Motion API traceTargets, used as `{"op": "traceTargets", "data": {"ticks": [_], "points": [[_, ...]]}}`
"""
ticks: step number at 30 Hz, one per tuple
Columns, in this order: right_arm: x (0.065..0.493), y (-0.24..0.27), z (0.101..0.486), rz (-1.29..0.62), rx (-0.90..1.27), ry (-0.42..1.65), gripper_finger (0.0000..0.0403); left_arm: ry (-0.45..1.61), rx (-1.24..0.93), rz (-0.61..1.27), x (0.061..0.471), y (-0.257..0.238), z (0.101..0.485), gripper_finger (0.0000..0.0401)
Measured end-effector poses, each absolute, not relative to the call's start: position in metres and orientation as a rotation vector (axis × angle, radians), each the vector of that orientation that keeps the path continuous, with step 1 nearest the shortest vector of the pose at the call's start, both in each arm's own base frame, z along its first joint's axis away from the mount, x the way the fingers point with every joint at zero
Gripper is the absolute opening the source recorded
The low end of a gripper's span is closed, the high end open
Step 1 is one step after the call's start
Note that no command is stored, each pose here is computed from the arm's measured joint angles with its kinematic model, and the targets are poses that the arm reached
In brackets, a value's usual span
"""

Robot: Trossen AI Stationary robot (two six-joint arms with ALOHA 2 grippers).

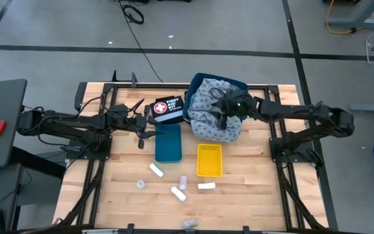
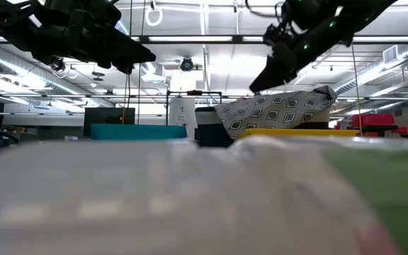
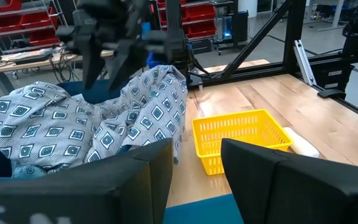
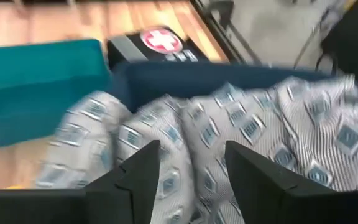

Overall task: Pick & place medical supplies in basket/bin
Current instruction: Put the light gray patient gown into the blue laundry bin

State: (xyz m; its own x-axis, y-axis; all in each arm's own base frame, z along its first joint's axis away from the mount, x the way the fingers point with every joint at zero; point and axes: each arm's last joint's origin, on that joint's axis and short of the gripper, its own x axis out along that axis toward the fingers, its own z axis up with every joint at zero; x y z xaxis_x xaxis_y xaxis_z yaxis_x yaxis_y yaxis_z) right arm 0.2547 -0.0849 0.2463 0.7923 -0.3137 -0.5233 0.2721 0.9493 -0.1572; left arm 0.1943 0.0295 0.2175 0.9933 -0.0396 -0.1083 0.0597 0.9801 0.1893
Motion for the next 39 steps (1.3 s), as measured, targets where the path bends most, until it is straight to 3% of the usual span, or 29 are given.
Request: {"op": "traceTargets", "data": {"ticks": [12, 19, 27, 39], "points": [[0.245, 0.016, 0.244, -0.285, -0.384, 0.730, 0.0196, 0.105, 0.193, -0.050, 0.194, 0.030, 0.217, 0.0142], [0.230, 0.062, 0.241, -0.300, -0.437, 0.718, 0.0196, 0.104, 0.192, -0.050, 0.194, 0.030, 0.218, 0.0142], [0.206, 0.082, 0.228, -0.297, -0.533, 0.843, 0.0201, 0.104, 0.192, -0.050, 0.194, 0.030, 0.218, 0.0142], [0.207, 0.086, 0.193, -0.330, -0.968, 1.075, 0.0224, 0.104, 0.195, -0.049, 0.194, 0.030, 0.218, 0.0142]]}}
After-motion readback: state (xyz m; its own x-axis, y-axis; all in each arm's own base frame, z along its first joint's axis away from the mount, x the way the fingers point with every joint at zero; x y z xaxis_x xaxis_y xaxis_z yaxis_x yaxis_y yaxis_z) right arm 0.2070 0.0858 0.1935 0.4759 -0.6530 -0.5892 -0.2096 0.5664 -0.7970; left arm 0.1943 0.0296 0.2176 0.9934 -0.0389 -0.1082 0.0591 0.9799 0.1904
